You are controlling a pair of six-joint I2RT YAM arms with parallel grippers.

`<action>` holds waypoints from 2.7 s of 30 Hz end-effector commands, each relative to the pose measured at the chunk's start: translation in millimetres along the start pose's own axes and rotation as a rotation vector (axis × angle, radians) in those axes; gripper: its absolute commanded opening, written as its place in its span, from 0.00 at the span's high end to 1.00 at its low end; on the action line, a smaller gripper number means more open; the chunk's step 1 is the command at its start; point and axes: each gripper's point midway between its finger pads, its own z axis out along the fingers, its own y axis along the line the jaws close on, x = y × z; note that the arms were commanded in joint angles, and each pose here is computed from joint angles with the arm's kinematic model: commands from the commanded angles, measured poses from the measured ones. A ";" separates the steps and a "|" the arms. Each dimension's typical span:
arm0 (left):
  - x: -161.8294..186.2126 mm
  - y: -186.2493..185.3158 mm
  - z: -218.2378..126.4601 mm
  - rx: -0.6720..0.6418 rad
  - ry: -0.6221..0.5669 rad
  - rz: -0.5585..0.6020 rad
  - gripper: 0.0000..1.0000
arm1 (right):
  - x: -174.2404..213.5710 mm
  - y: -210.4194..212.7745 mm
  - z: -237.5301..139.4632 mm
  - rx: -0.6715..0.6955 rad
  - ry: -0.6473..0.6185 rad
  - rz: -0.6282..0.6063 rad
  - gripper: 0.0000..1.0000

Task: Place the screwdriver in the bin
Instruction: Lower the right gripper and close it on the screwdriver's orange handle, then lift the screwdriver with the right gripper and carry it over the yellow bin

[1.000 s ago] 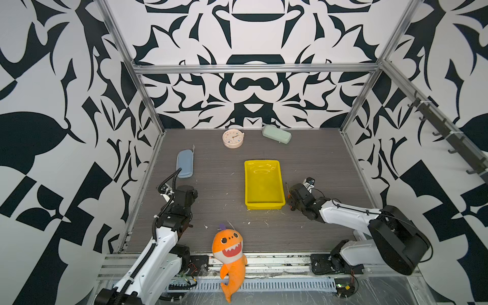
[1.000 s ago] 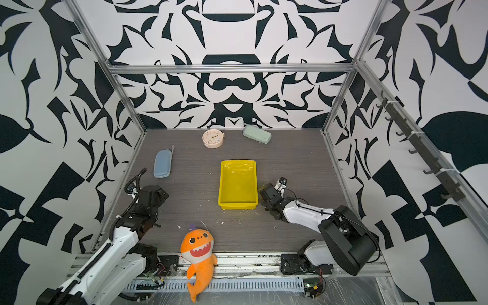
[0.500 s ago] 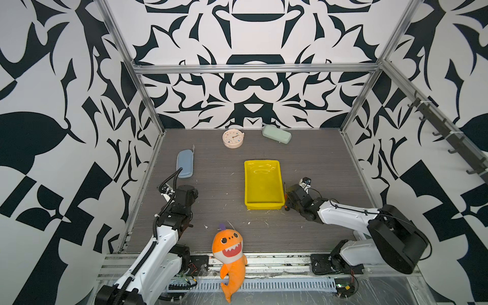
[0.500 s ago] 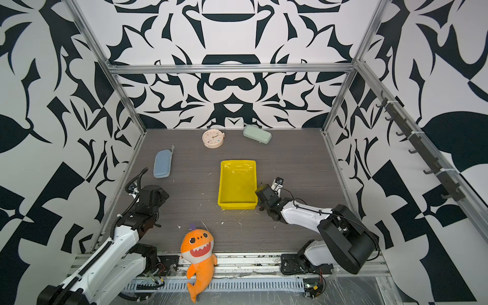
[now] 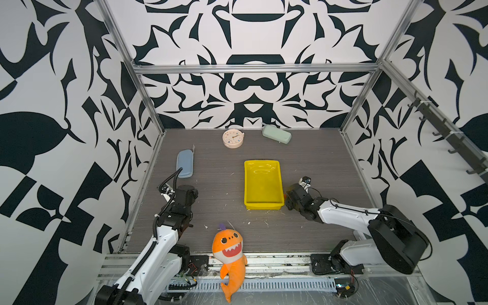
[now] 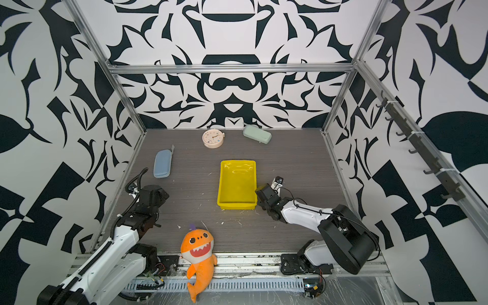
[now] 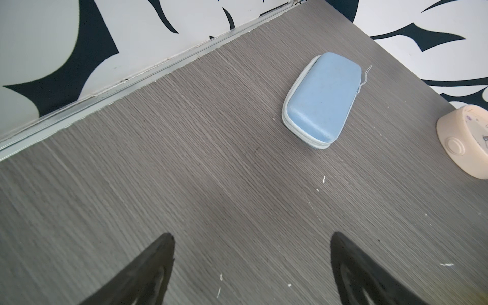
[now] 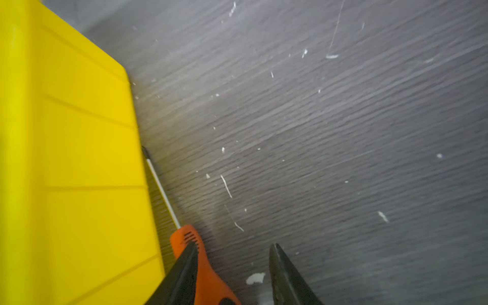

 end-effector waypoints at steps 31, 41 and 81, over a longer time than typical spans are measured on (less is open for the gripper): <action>-10.6 -3.8 -4.1 0.002 -0.018 -0.031 0.04 | 15.3 -5.2 9.3 0.050 0.028 0.061 0.54; -11.1 -4.1 -4.5 0.004 -0.020 -0.031 0.04 | 13.2 -23.1 13.0 0.165 0.022 0.065 0.58; -8.8 -159.6 23.7 0.485 0.071 -0.092 0.00 | -39.8 -27.7 -30.1 0.294 -0.121 -0.148 0.87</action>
